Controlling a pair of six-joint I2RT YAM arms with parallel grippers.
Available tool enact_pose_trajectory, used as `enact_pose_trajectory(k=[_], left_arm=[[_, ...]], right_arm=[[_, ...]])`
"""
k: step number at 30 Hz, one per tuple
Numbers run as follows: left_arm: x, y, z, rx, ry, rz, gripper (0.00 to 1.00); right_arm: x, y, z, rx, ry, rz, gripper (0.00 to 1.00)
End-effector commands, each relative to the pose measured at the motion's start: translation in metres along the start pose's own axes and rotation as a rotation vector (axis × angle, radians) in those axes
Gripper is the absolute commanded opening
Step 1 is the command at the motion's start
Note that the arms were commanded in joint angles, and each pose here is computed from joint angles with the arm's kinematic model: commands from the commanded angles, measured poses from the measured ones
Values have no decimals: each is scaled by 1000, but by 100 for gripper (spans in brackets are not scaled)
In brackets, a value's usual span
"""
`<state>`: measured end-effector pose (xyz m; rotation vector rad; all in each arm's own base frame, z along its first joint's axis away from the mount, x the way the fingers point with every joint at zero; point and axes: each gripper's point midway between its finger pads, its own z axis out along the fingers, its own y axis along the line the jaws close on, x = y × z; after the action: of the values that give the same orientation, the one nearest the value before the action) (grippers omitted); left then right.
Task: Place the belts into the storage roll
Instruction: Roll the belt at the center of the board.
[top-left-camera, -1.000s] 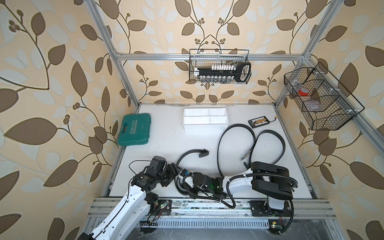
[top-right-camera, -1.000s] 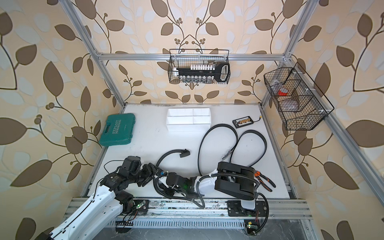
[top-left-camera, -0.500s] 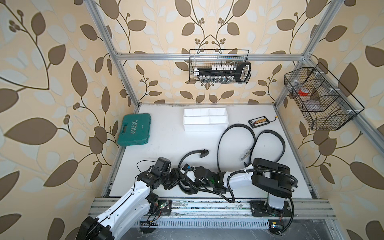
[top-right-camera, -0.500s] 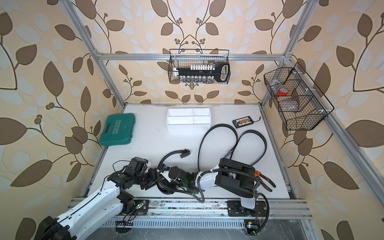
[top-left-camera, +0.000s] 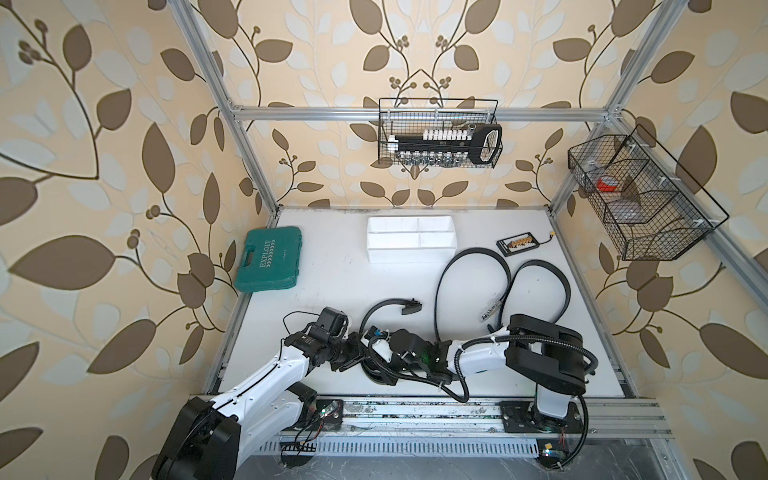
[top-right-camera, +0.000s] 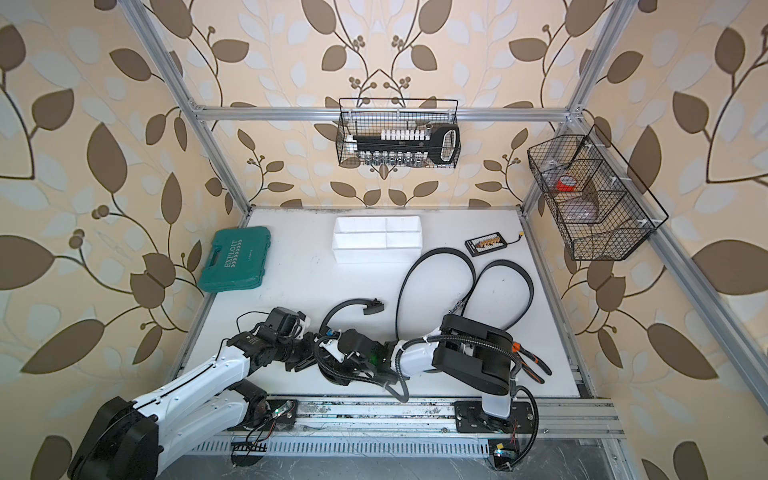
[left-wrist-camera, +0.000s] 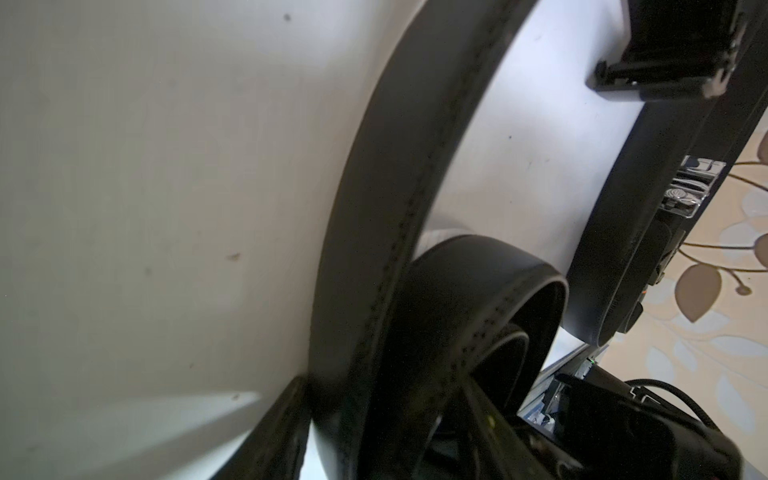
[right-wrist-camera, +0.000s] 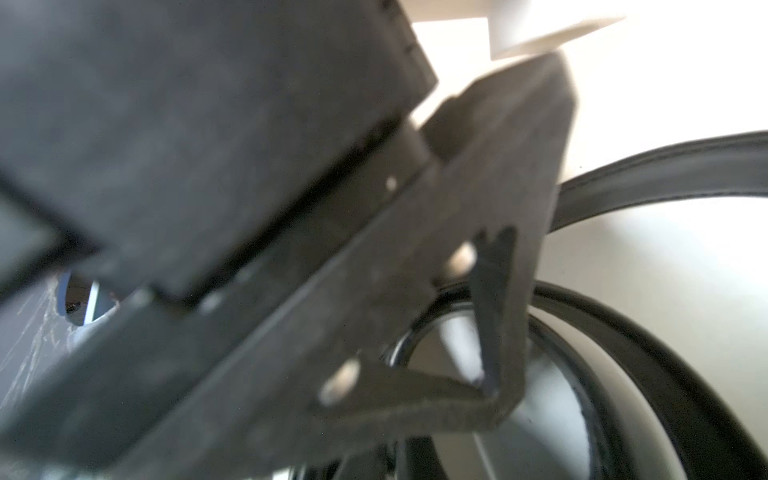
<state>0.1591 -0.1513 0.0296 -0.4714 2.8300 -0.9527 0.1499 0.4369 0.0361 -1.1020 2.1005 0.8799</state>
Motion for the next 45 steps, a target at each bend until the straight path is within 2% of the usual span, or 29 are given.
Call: enact_pose_trajectory(k=[1, 11, 17, 20, 22, 24, 26, 29, 32, 37, 42, 45], left_arm=[[-7, 5, 6, -48, -27, 88, 53], [1, 4, 22, -109, -5, 191, 36], [2, 3, 21, -129, -13, 213, 20], [3, 4, 22, -141, -8, 217, 7], [3, 4, 21, -151, -9, 218, 6], [1, 5, 18, -170, -12, 221, 6], [0, 5, 13, -196, -17, 226, 5], [-2, 4, 5, -216, -28, 233, 5], [-4, 4, 0, -241, -31, 242, 5], [-5, 5, 1, -260, -22, 244, 6], [-5, 2, 3, -280, -3, 252, 5], [-6, 3, 0, -325, 4, 268, 5]], right_arm=[[30, -6, -7, 10, 106, -15, 0], [19, 4, -11, -34, 88, -12, 0], [15, 8, -15, -60, 71, 2, 0], [14, 9, -18, -68, 65, 13, 0], [14, 6, -20, -63, 61, 30, 1], [13, 3, -26, -63, 49, 47, 14], [8, -2, -36, -47, 31, 61, 37], [-7, -15, -64, -26, -28, 95, 61], [-30, -28, -99, 2, -94, 114, 79], [-57, -62, -148, 55, -163, 155, 98], [-70, -94, -164, 88, -169, 207, 99], [-75, -128, -162, 229, -111, 215, 99]])
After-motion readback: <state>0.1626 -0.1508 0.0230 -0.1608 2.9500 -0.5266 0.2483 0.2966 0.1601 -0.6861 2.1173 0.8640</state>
